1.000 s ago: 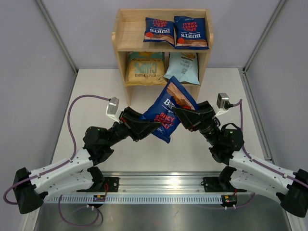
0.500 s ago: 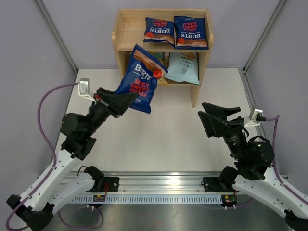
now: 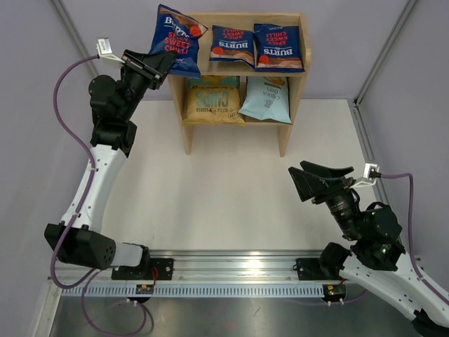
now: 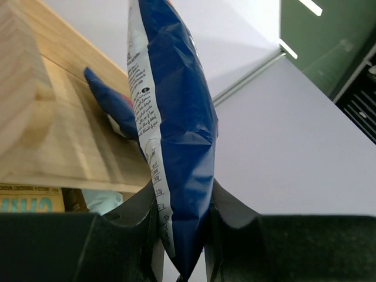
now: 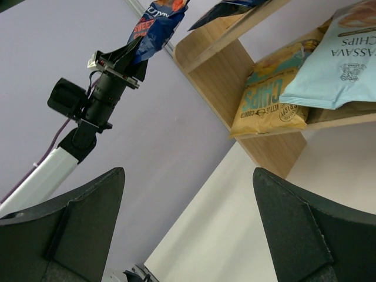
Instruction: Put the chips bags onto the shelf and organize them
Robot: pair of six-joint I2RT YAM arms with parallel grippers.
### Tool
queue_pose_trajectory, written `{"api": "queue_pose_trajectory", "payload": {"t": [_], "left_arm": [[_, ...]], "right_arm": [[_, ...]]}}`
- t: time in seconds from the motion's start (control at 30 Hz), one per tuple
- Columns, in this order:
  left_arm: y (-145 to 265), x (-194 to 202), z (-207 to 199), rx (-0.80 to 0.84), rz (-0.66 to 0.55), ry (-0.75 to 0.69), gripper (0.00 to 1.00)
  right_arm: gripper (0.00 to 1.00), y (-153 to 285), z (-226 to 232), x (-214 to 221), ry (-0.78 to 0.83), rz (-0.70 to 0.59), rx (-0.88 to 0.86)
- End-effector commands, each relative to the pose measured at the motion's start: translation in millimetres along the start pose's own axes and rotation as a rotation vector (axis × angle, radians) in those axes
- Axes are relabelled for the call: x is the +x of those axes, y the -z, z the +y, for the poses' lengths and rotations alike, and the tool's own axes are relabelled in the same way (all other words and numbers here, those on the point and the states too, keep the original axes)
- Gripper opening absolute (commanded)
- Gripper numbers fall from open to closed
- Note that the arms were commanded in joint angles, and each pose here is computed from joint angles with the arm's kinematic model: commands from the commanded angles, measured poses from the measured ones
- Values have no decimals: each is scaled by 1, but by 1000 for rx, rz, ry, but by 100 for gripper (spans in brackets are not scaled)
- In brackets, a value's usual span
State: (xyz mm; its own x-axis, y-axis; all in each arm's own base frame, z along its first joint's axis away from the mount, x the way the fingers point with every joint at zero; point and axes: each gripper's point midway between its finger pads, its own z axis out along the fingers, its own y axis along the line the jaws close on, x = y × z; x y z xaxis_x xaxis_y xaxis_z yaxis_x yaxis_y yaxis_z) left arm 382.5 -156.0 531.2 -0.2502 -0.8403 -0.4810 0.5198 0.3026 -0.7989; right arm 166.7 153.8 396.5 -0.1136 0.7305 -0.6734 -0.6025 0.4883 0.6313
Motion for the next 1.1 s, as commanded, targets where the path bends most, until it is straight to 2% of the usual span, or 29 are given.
{"api": "queue_pose_trajectory", "payload": {"t": [0.0,0.03,0.13,0.17,0.23,0.27,0.33,0.37,0.43,0.5,0.73,1.07], "left_arm": [[-14,-31,-30,45,-77,-2,2],[-24,-31,-16,21,-79,8,2],[-39,-42,-17,13,-101,4,2],[-48,-39,-1,-25,-91,13,2],[-57,-46,-7,-15,-99,-1,2],[-66,-42,12,-61,-89,4,2],[-75,-48,8,-62,-92,-21,2],[-84,-42,30,-114,-62,-23,3],[-92,-45,26,-123,-47,-38,2],[-98,-35,44,-173,-20,-26,1],[-88,-23,63,-312,-31,-50,0],[-93,12,78,-378,51,18,0]], "right_arm": [[98,4,-5,-15,2,-36,51],[98,6,-6,-16,12,-38,54],[98,9,-9,-18,27,-41,68],[98,10,-11,-17,34,-39,75],[99,12,-12,-20,42,-47,80],[99,12,-12,-22,46,-51,80],[99,14,-12,-24,42,-59,78],[99,16,-17,-20,54,-41,96],[99,17,-17,-19,52,-41,97],[99,17,-19,-18,54,-37,101],[99,18,-26,-18,62,-40,138],[100,23,-29,-21,41,-52,152]]}}
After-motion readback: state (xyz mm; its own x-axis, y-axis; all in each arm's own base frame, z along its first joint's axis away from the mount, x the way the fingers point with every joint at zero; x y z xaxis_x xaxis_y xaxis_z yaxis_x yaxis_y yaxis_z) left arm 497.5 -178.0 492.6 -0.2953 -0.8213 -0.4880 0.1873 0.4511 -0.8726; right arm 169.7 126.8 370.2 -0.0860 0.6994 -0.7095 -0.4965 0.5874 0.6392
